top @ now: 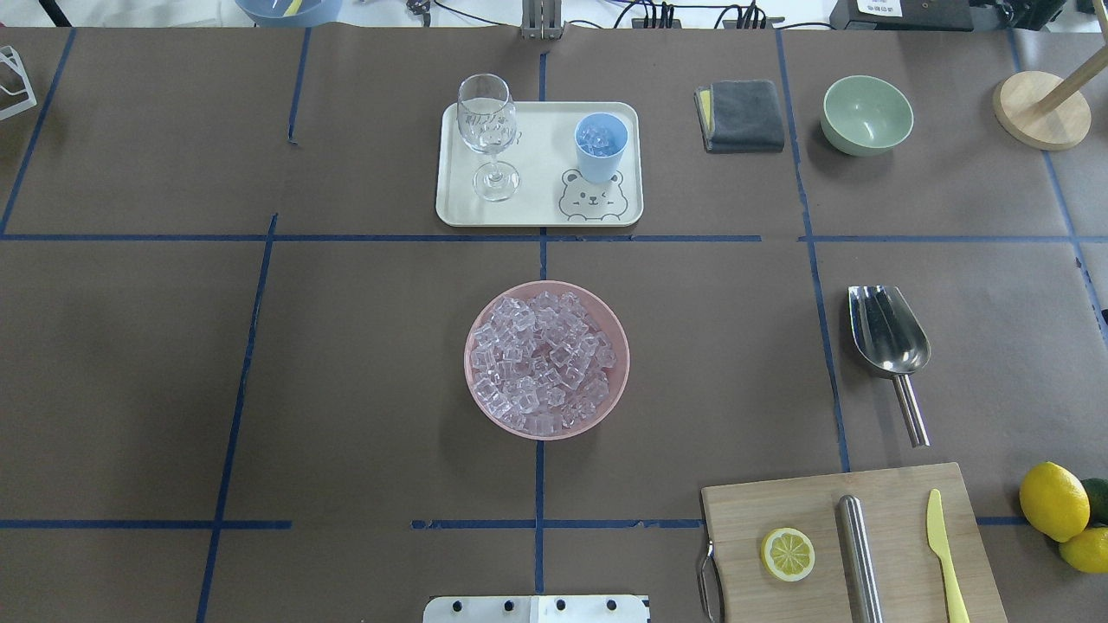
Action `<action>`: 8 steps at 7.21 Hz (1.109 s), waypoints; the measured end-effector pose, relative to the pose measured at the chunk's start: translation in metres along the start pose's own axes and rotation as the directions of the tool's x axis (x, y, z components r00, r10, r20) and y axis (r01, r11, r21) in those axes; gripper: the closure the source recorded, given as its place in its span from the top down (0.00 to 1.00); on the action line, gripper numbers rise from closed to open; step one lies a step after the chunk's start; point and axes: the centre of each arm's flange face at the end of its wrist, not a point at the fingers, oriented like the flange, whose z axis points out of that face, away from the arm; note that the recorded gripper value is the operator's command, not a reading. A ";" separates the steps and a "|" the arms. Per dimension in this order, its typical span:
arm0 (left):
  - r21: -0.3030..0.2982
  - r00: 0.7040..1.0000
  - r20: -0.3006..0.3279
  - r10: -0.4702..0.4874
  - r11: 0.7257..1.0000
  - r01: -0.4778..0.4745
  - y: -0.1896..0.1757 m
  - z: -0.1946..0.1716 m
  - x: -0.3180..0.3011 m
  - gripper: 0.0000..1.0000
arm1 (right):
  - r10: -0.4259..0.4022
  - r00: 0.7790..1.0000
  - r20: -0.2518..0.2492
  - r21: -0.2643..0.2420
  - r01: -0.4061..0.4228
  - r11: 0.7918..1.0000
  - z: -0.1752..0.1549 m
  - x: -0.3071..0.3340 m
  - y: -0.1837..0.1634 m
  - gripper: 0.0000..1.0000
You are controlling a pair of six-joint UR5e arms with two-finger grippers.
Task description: Put ice in cup with scoop
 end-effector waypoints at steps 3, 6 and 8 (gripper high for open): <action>-0.002 0.919 -0.243 -0.311 0.947 0.320 0.006 -0.007 0.005 1.00 | 0.036 0.999 0.000 0.009 -0.036 0.999 -0.010 0.015 -0.001 1.00; 0.002 0.828 -0.244 -0.505 0.854 0.521 0.001 -0.011 0.004 1.00 | 0.063 0.998 -0.012 0.026 -0.063 0.998 -0.017 0.023 -0.002 1.00; 0.043 0.797 -0.210 -0.566 0.809 0.586 0.015 0.003 -0.001 1.00 | 0.077 0.997 -0.014 0.014 -0.077 0.997 -0.018 0.023 -0.006 1.00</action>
